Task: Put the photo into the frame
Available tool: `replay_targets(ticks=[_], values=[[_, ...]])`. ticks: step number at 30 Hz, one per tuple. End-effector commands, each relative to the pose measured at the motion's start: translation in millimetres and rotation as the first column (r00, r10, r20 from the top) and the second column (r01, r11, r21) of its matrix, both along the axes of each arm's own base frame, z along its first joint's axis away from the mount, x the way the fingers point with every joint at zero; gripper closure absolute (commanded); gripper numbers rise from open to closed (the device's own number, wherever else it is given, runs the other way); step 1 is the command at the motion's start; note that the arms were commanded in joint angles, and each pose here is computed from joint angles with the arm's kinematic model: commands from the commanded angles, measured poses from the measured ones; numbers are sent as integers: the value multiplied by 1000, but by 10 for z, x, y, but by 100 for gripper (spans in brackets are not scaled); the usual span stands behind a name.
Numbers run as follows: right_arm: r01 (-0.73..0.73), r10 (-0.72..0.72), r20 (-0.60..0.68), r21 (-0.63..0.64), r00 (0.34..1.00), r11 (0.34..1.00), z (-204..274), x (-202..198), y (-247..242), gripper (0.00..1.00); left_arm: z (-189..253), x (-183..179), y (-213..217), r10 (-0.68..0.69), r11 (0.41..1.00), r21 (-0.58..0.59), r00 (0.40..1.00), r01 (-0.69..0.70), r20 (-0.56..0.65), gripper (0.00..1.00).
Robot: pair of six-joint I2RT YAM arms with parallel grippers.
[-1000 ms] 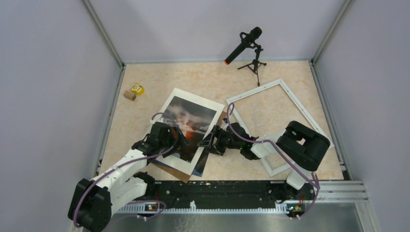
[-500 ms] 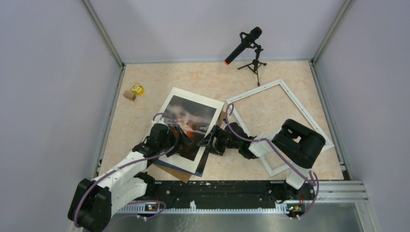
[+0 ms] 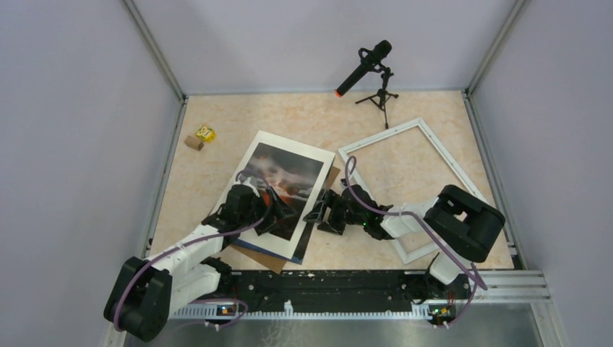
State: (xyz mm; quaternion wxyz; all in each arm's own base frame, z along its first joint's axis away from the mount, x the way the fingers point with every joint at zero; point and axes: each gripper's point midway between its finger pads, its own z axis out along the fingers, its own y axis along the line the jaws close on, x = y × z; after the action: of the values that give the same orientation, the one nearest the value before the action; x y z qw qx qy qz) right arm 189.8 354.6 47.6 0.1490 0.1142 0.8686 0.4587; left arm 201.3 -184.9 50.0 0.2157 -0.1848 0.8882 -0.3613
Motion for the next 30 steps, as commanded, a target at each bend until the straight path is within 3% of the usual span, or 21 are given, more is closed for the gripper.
replay_targets(ticks=[1,3,8,30], values=[[-10,9,29,38,1000,999,82,-59,-15,30,-355,-341,121,-6,998,66,987,17,-162,2],[-34,32,30,64,999,997,107,-117,49,32,-340,-330,128,-7,997,73,988,19,-153,2],[-60,57,38,96,998,994,136,-166,153,51,-274,-263,158,3,995,95,993,8,-116,2],[-97,101,-26,117,995,988,-70,-339,362,48,-369,-329,170,4,995,96,989,11,-149,2]])
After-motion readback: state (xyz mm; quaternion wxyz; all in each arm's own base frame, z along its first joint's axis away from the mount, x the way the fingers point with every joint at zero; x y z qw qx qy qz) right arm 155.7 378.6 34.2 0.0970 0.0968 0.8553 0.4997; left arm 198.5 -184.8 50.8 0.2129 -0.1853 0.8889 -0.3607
